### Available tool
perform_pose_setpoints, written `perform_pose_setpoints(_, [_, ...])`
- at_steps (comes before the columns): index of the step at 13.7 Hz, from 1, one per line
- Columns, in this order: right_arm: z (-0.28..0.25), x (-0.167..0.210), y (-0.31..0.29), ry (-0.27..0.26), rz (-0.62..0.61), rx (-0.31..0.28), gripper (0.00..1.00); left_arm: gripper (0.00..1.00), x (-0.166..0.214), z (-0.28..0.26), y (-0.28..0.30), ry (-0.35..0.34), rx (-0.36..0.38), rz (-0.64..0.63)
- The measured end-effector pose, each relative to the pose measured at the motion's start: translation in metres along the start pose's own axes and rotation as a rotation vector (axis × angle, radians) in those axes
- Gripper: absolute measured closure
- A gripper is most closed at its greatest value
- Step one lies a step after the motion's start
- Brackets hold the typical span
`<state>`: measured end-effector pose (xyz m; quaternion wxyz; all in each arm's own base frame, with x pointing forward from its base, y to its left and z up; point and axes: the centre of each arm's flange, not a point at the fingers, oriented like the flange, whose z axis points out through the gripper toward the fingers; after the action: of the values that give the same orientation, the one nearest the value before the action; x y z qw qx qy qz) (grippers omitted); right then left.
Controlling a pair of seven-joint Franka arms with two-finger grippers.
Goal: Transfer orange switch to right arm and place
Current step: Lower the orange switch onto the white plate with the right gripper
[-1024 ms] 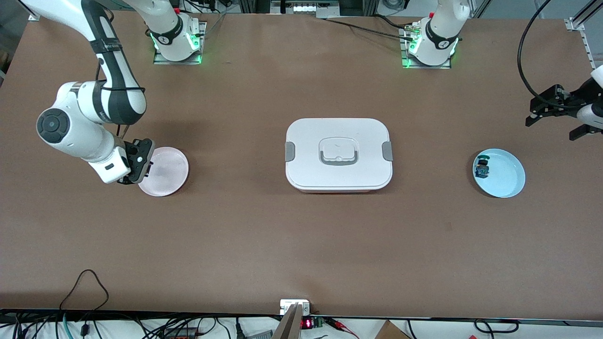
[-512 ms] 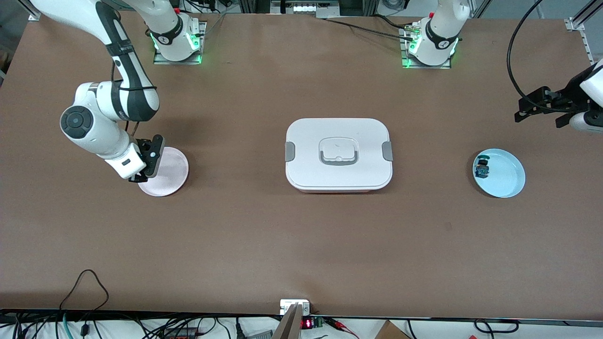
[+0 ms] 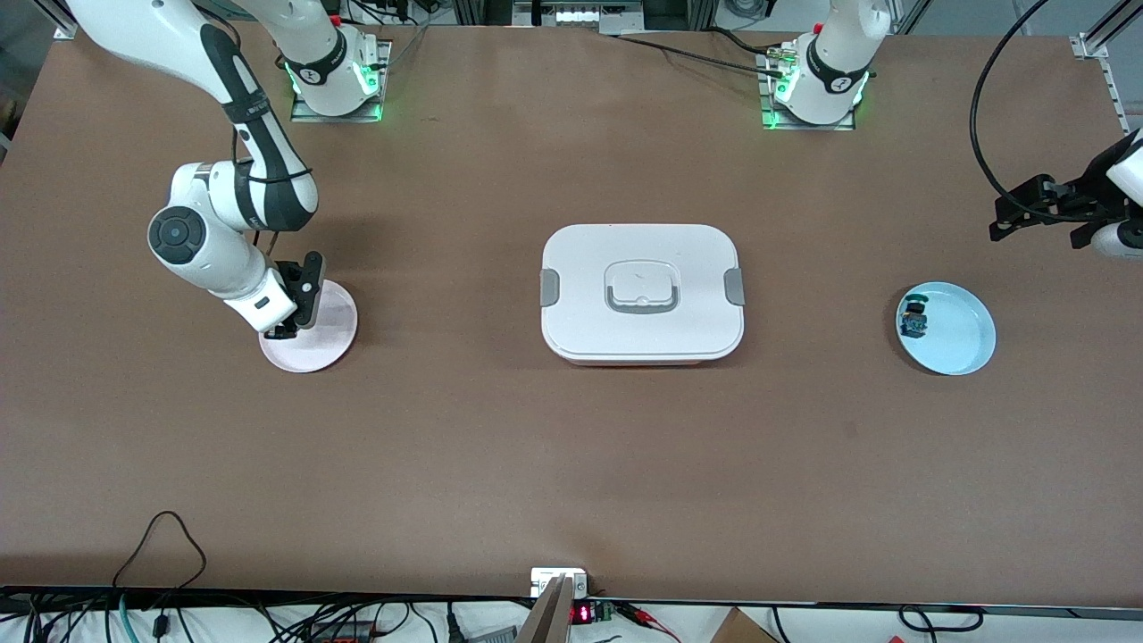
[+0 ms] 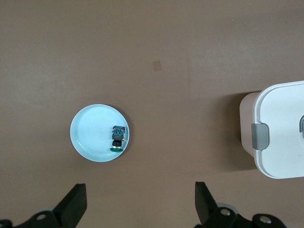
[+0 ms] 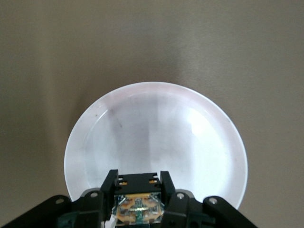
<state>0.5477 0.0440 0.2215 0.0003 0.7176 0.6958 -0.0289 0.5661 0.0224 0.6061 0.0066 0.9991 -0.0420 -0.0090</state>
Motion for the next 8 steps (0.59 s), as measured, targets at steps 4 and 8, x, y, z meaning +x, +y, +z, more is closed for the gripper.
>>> perform_pose_setpoints(4, [0.014, 0.001, 0.0, -0.001, -0.074, -0.003, 0.59, 0.0, 0.001, 0.0, 0.001, 0.006, 0.001, 0.002])
perform_pose_setpoints(8, [0.026, 0.002, 0.001, -0.002, -0.104, -0.02, 0.59, 0.0, 0.002, -0.003, 0.003, 0.015, 0.002, 0.006])
